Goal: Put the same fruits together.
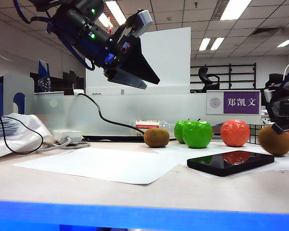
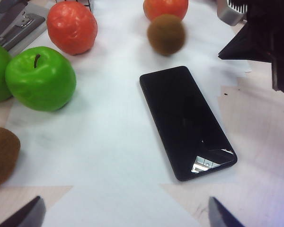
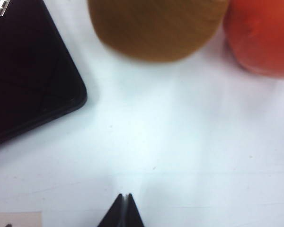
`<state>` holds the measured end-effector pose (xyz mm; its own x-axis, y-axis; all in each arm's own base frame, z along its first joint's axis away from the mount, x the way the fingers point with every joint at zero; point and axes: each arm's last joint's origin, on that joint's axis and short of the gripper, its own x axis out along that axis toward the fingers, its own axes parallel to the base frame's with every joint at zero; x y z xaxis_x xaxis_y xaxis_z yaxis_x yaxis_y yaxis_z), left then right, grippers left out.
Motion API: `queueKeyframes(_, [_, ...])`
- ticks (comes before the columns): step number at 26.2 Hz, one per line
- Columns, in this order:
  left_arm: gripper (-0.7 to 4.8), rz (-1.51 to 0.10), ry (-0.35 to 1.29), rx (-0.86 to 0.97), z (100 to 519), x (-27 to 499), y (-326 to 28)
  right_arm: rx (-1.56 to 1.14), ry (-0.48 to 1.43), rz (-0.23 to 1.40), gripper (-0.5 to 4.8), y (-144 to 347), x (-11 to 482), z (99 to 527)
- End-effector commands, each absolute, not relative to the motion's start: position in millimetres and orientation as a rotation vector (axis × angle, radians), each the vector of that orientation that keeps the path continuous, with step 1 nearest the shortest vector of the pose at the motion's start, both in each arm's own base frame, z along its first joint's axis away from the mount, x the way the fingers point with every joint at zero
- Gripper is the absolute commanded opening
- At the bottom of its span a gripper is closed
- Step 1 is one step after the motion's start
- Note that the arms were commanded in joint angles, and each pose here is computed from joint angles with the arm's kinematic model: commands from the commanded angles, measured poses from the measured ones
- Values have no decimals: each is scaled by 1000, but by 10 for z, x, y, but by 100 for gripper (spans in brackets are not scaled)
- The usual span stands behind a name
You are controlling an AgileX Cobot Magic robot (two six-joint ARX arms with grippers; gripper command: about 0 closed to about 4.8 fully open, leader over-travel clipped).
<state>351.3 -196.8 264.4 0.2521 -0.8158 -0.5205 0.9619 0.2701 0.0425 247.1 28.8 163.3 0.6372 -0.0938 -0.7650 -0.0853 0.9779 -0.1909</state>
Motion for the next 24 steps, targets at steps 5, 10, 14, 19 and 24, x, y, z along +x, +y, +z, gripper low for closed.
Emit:
queueKeyframes(5, [479,-1252,430,387,2668,3512,-1966,-213,867,-7,-5,290,2483,1653])
queueKeyframes(10, [479,-1252,431,387,2667,3511,-1966,-209,842,6,297,295,2481,1699])
queueKeyframes(14, [479,-1252,430,387,2667,3511,-1966,-177,783,64,479,312,2467,1803])
queueKeyframes(19, [479,-1252,430,388,2667,3511,-1966,-161,693,76,479,320,2495,1907])
queueKeyframes(24, [479,-1252,429,388,2667,3512,-1966,-144,618,104,479,338,2554,1991])
